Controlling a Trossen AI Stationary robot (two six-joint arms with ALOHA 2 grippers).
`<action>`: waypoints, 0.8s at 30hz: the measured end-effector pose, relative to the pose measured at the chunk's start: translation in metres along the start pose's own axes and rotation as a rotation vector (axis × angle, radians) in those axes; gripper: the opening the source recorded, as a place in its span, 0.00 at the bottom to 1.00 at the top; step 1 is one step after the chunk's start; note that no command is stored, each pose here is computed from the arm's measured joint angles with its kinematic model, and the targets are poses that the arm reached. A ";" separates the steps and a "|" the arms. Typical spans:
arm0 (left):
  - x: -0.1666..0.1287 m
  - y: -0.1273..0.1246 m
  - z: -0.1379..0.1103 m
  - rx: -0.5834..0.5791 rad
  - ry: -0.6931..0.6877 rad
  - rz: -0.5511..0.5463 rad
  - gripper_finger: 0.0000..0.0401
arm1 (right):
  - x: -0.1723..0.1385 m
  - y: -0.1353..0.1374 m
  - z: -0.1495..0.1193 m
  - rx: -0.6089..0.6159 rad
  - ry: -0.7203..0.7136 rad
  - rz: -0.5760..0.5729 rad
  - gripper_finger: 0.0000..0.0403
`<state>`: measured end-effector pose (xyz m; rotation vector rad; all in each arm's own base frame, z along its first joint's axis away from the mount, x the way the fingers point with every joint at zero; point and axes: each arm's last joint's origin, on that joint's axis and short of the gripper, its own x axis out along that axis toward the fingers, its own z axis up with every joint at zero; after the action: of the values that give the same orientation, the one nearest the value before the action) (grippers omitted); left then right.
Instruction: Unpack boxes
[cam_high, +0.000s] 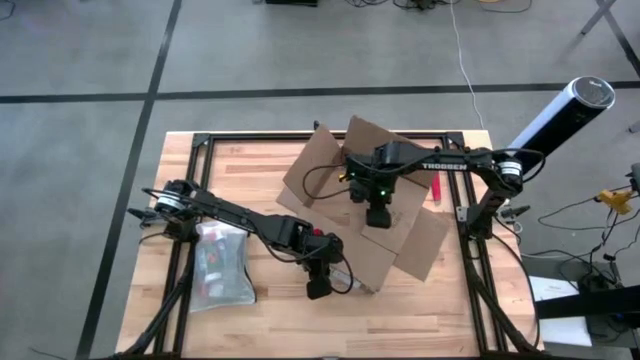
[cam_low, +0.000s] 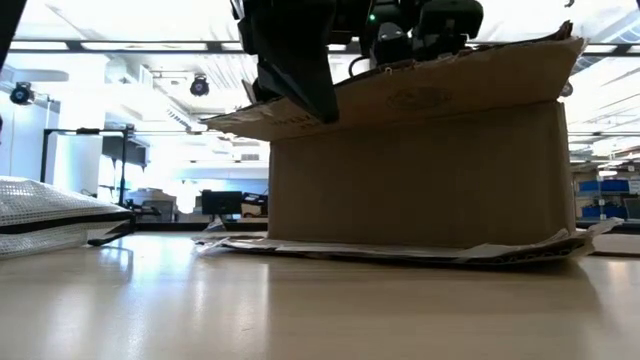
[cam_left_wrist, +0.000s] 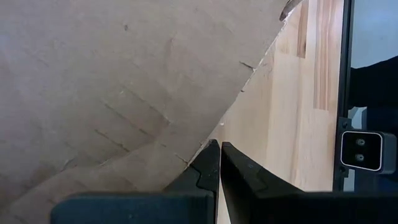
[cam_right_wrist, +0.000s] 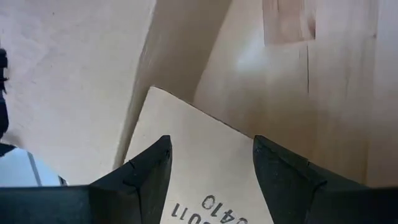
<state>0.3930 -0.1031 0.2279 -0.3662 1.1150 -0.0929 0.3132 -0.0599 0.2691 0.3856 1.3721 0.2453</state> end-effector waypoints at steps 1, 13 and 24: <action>0.000 0.000 0.000 0.001 0.000 0.000 0.00 | 0.000 0.000 0.000 -0.021 -0.004 -0.002 0.50; 0.000 0.000 0.000 0.002 -0.003 -0.002 0.00 | 0.016 -0.008 0.009 -0.178 0.028 0.025 0.49; 0.000 0.000 0.000 0.028 -0.005 -0.004 0.00 | 0.019 -0.006 -0.006 -0.085 0.196 0.126 0.49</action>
<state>0.3934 -0.1032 0.2285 -0.3435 1.1073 -0.1107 0.3103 -0.0570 0.2491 0.3855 1.5259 0.4538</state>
